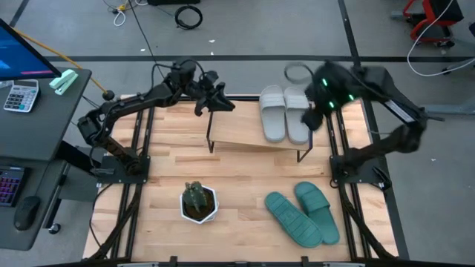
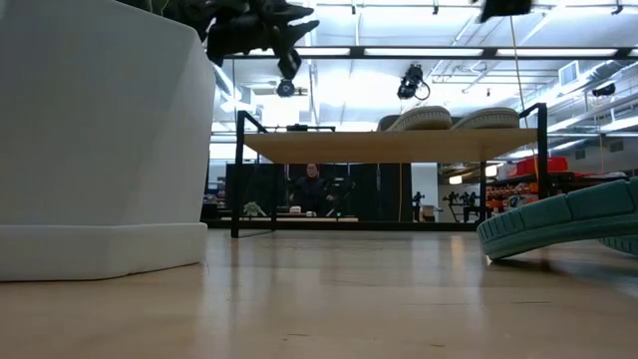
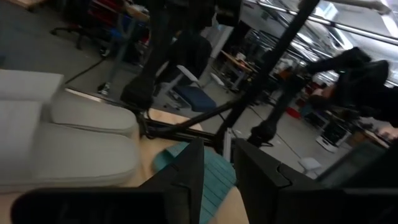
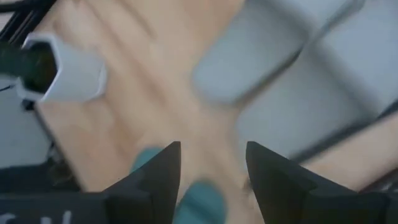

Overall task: Pick and place slides into the shelf
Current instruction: Put the left green slide on the shelf

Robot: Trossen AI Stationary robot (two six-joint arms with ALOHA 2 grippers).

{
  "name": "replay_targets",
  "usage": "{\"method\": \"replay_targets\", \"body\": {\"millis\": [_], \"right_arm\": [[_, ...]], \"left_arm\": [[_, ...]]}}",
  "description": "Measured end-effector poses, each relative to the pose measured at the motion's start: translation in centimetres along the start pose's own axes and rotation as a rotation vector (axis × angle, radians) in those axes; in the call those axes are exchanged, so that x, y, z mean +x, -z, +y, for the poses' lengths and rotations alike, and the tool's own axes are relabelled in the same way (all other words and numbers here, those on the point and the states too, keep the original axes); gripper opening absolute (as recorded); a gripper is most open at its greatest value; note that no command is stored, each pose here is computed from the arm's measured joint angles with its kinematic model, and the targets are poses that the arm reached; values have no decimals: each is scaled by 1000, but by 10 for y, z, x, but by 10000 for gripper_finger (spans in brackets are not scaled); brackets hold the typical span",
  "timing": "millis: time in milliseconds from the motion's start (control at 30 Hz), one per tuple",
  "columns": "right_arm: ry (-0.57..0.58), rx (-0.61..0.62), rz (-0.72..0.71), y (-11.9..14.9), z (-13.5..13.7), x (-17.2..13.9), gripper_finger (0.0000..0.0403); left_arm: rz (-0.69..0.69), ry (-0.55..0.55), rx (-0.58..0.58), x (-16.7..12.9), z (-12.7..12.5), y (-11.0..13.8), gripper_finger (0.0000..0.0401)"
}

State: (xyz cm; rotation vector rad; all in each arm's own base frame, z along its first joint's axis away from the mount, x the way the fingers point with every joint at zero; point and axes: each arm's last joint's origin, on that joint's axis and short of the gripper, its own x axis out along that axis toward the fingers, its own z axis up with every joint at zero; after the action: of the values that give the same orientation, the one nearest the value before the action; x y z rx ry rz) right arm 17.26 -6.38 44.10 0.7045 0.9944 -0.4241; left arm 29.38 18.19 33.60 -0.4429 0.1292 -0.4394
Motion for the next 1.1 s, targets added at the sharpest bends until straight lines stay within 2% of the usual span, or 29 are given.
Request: {"method": "replay_targets", "body": {"millis": [167,333,567,800,933,1100], "right_arm": [[-34,134,95,63,4,4,187],[-76,222,177,108,8,19,187],[-99,217,309,151,30,54,181],[-153,229,362,190,60,83,171],[-124,208,377,217,70,94,168],[-48,198,395,251,74,106,168]], "left_arm": [[14,24,22,8,-4,2,90],[33,66,35,21,-13,6,96],[69,143,38,43,-29,14,96],[84,174,45,53,-38,17,96],[84,169,31,59,-42,19,92],[62,112,33,68,-48,22,85]]}}
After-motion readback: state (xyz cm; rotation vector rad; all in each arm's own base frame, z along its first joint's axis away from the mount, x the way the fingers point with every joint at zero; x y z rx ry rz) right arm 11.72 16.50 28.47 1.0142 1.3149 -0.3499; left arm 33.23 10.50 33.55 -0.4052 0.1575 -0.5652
